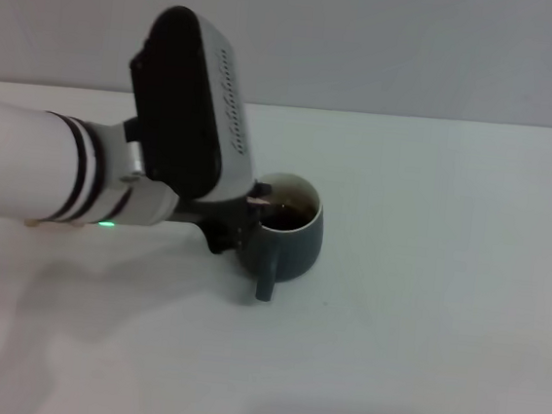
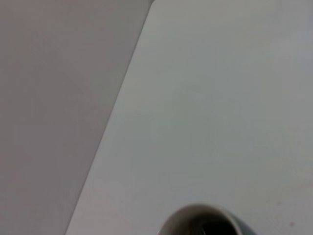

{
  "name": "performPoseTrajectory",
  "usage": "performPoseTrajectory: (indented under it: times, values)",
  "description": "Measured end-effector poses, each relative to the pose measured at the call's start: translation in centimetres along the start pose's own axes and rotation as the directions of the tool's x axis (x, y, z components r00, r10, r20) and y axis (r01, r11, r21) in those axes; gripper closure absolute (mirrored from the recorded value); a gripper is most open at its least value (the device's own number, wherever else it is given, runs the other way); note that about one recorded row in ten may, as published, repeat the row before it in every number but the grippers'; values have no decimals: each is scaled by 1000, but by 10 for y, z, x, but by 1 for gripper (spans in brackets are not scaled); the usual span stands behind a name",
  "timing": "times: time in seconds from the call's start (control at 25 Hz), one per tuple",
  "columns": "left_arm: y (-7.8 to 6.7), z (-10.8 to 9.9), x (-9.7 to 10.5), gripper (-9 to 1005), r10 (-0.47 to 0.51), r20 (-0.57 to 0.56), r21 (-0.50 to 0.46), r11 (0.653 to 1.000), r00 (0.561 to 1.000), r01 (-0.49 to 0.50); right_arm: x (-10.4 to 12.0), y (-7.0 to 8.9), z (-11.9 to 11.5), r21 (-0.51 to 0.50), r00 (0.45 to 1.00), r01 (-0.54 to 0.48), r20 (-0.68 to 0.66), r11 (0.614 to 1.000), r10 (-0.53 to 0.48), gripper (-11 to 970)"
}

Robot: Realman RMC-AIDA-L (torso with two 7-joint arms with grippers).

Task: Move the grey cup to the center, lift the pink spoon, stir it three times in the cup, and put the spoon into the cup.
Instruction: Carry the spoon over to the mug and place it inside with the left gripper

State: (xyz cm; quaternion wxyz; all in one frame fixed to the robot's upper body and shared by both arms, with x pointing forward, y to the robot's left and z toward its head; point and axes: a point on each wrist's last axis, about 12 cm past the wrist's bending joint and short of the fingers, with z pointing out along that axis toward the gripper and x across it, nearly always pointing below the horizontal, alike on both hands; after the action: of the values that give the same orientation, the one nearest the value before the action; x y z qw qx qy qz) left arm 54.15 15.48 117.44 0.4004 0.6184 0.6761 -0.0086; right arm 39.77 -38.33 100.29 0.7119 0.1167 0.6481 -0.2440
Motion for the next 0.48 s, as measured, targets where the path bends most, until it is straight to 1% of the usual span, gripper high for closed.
performPoseTrajectory:
  times: [0.12, 0.28, 0.48]
  values:
    - [-3, 1, -1, 861, 5, 2, 8, 1000, 1000, -5, 0, 1, 0, 0, 1000, -1, 0, 1000, 1, 961]
    - [-5, -1, 5, 862, -11, -13, 9, 1000, 1000, 11, 0, 1, 1, -2, 1000, -2, 1, 1000, 2, 961]
    - [-5, -8, 15, 922, -41, -36, 2, 999, 999, 41, 0, 2, 1, -6, 1000, -2, 2, 1000, 2, 961]
